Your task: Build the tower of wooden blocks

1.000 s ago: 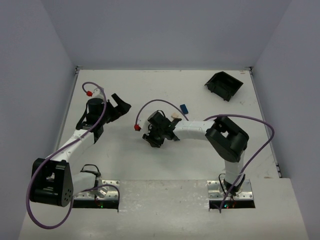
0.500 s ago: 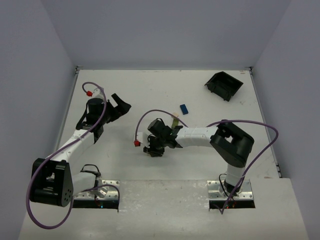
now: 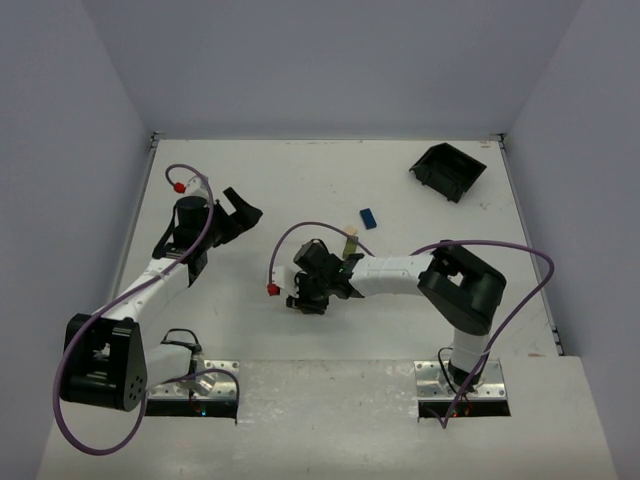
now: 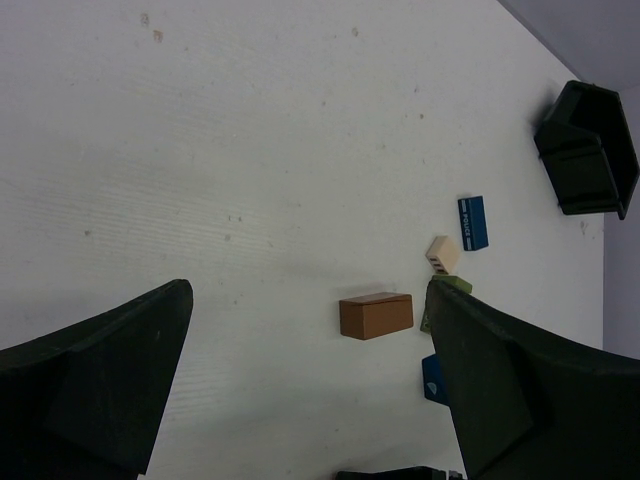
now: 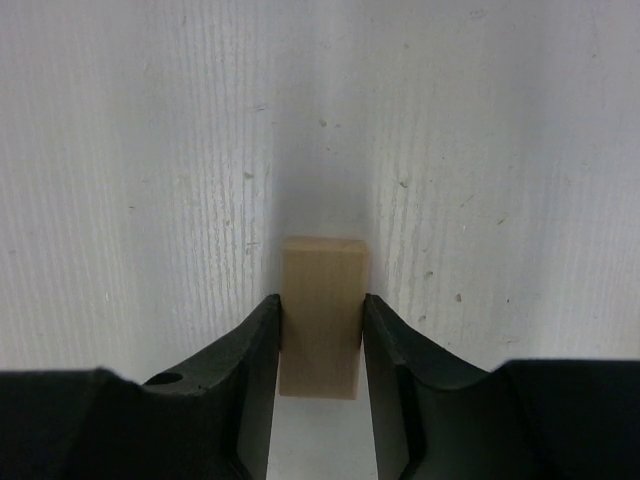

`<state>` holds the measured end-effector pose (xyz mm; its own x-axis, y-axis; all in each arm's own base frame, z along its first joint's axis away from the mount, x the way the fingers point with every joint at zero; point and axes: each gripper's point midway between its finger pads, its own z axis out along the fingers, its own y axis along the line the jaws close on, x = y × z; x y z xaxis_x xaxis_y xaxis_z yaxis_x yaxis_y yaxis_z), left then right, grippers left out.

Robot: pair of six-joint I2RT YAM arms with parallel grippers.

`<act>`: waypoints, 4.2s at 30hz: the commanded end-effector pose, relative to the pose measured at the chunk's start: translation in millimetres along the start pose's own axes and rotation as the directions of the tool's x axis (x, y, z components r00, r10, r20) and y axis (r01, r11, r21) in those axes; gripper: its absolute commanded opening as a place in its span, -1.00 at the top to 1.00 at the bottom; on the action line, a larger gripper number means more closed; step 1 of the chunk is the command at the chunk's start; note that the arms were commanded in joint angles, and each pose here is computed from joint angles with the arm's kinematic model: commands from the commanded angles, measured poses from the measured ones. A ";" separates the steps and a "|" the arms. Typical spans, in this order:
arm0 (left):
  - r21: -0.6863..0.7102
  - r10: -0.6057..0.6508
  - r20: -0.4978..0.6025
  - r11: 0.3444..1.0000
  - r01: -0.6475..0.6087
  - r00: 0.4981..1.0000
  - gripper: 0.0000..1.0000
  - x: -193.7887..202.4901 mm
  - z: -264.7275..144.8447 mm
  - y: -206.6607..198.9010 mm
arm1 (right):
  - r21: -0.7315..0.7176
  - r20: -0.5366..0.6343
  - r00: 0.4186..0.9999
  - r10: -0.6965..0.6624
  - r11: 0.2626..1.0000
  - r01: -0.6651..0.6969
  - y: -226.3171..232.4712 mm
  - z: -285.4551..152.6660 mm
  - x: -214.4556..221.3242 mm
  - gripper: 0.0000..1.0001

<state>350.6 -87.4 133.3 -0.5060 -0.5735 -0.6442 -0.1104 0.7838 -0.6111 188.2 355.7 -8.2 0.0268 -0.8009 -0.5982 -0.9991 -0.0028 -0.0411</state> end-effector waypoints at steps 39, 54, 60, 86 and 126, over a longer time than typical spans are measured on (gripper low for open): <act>-0.008 0.017 0.025 1.000 -0.016 1.000 -1.00 -7.2 16.6 0.4 | 0.572 0.438 0.529 0.727 0.228 -0.788 -265.8 -155.5 125.8 -0.97; -0.032 0.014 -0.009 0.999 -0.014 1.000 -1.00 -2.7 27.6 5.9 | 0.594 0.327 0.559 0.762 0.294 -0.749 -268.8 -117.8 153.3 -0.32; -0.032 0.014 -0.011 0.999 -0.014 1.000 -1.00 -1.9 27.8 6.2 | 0.561 0.298 0.617 0.729 0.389 -0.731 -264.9 -114.9 144.2 0.65; 0.037 0.039 0.018 0.999 -0.039 0.999 -1.00 -4.7 -2.9 -9.4 | 0.224 0.106 0.988 0.114 0.965 -0.136 -18.6 -94.2 33.9 0.90; 0.045 0.042 0.028 0.998 -0.043 0.999 -1.00 -7.9 1.7 -11.3 | -0.033 -0.030 1.000 -0.006 0.999 0.005 15.2 -38.7 72.9 0.41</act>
<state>350.2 -87.9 130.9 -0.5164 -0.5536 -0.6533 -0.0972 0.7959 -0.5976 181.9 279.8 -9.4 0.0271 -0.7887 -0.6142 -0.9987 0.0050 -0.0504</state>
